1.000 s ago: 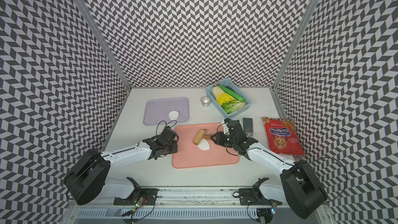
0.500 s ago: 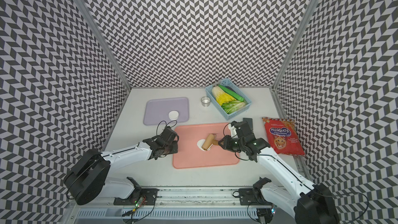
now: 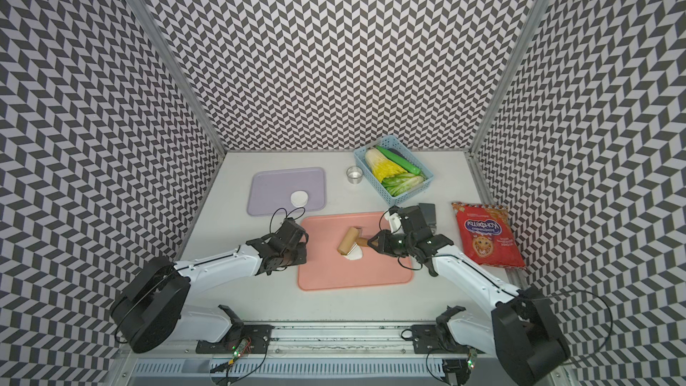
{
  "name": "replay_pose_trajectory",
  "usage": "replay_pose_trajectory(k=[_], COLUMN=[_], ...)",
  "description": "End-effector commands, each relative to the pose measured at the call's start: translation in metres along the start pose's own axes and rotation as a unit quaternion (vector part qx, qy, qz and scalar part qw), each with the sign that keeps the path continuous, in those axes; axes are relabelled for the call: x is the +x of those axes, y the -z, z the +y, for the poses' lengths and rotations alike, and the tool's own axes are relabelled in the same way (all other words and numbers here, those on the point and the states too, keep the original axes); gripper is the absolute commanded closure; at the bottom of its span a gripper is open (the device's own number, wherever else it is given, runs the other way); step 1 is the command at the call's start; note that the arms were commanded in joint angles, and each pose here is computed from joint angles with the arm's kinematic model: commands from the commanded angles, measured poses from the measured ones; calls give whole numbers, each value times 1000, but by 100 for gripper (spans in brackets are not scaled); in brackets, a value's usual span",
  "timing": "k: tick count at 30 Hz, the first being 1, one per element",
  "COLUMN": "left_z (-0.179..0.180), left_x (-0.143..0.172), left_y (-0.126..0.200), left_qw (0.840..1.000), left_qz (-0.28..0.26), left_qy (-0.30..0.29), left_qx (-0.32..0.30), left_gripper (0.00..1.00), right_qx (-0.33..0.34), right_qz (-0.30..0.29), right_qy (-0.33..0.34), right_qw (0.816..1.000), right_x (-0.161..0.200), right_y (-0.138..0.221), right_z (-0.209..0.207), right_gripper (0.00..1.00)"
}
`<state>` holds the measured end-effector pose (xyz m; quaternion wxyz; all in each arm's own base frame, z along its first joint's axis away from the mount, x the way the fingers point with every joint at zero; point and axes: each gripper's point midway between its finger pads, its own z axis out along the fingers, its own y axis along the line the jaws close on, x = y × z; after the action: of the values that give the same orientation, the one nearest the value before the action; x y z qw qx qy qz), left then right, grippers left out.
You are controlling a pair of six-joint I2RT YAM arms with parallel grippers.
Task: Roll out the dumpling wrappers from the dough
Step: Flatten out the dough on the work surface.
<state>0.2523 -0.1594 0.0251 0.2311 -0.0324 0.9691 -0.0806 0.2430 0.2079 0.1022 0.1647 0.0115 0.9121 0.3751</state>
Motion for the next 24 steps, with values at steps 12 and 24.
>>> replay_pose_trajectory(k=[12,24], left_z=[0,-2], left_x=[2,2], left_y=[0,-3], left_qw=[1000,1000], left_qz=[6,8], left_qy=[-15,-15], left_qx=[-6,-1], left_gripper=[100,100], right_qx=[-28,15], right_qz=[-28,-8], right_qy=[3,-8], right_qw=[999,1000], right_x=[-16,11], right_y=[46,49], right_z=[47,17], right_gripper=[100,100])
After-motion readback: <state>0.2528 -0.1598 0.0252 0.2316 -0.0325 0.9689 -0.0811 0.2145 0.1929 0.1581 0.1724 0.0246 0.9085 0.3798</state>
